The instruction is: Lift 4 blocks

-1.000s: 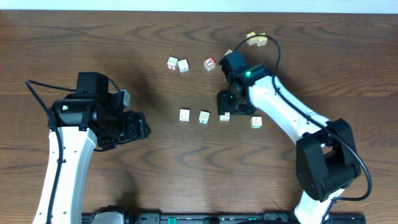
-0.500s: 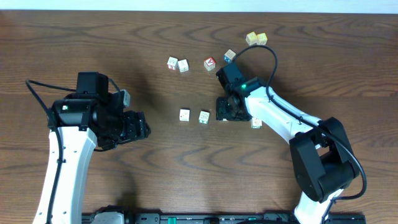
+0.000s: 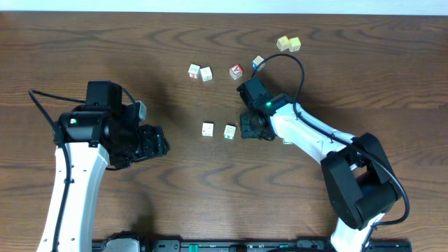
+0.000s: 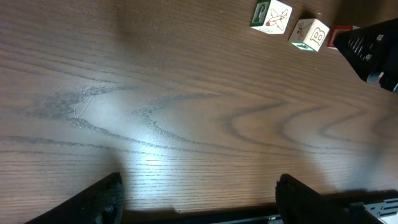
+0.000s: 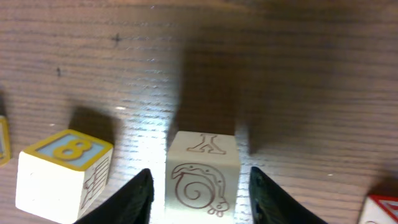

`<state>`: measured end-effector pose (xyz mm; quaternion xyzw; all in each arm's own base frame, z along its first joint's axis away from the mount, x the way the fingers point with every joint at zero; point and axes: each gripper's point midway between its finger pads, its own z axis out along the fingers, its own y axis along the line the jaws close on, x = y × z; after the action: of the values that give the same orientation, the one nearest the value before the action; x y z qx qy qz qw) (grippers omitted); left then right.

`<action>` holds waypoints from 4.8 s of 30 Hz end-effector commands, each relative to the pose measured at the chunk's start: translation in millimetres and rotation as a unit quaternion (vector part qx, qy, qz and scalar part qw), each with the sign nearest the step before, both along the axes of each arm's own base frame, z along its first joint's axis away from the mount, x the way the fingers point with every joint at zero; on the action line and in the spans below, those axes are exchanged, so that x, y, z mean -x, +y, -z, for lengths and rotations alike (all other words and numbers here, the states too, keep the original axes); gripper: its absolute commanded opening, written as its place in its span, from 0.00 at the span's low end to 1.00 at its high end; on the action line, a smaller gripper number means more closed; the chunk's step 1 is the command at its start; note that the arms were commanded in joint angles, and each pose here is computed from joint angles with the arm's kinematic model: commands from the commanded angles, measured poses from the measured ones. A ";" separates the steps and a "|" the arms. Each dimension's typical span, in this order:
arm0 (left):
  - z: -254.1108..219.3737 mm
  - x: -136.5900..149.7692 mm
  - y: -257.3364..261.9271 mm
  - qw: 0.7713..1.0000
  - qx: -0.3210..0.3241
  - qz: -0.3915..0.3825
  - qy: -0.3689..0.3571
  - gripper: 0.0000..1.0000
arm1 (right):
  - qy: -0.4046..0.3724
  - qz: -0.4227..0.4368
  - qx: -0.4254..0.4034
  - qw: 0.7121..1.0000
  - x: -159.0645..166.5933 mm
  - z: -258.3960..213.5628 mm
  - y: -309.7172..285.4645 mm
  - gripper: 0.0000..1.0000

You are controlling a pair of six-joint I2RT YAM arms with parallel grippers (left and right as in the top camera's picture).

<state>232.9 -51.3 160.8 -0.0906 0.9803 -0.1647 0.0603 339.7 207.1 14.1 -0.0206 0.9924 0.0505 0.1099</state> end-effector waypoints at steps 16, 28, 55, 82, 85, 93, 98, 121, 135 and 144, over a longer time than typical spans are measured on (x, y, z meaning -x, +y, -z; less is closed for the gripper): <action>-4.0 -2.9 2.6 1.000 -0.004 -0.004 -0.005 0.79 | -0.007 -0.012 0.036 0.999 -3.0 15.5 -8.2 0.42; -4.0 -2.8 2.6 1.000 -0.004 -0.004 -0.005 0.79 | -0.005 -0.011 0.038 0.999 -2.8 17.6 -9.0 0.27; -4.0 -2.9 2.6 1.000 -0.004 -0.004 -0.005 0.79 | 0.094 0.075 0.071 0.990 16.2 8.9 -65.9 0.26; -4.0 -2.8 2.6 1.000 -0.004 -0.004 -0.005 0.79 | 0.084 0.036 0.045 0.995 8.8 5.5 -52.2 0.41; -4.0 -2.8 2.6 1.000 -0.004 -0.004 -0.005 0.79 | 0.077 0.022 0.043 0.996 2.1 -3.4 -49.0 0.41; -4.0 -2.8 2.6 1.000 -0.004 -0.004 -0.005 0.79 | 0.078 0.019 0.045 0.996 -1.2 -15.7 -47.5 0.39; -4.0 -2.8 2.6 1.000 -0.004 -0.004 -0.005 0.79 | 0.079 0.019 0.045 0.996 -0.6 -15.6 -47.8 0.39; -4.0 -2.8 2.6 1.000 -0.004 -0.004 -0.005 0.79 | 0.036 -0.034 -0.078 0.996 -14.8 -61.6 45.3 0.48; -4.0 -2.8 2.6 1.000 -0.004 -0.004 -0.005 0.79 | 0.012 0.088 0.020 0.996 9.4 -21.3 63.7 0.49; -4.0 -2.9 2.6 1.000 -0.004 -0.004 -0.005 0.79 | 0.017 0.093 0.046 0.994 6.4 7.7 60.0 0.51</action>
<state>232.9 -51.3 160.8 -0.0906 0.9803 -0.1647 0.0603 332.6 273.3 21.1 0.0550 0.9938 0.0171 0.0947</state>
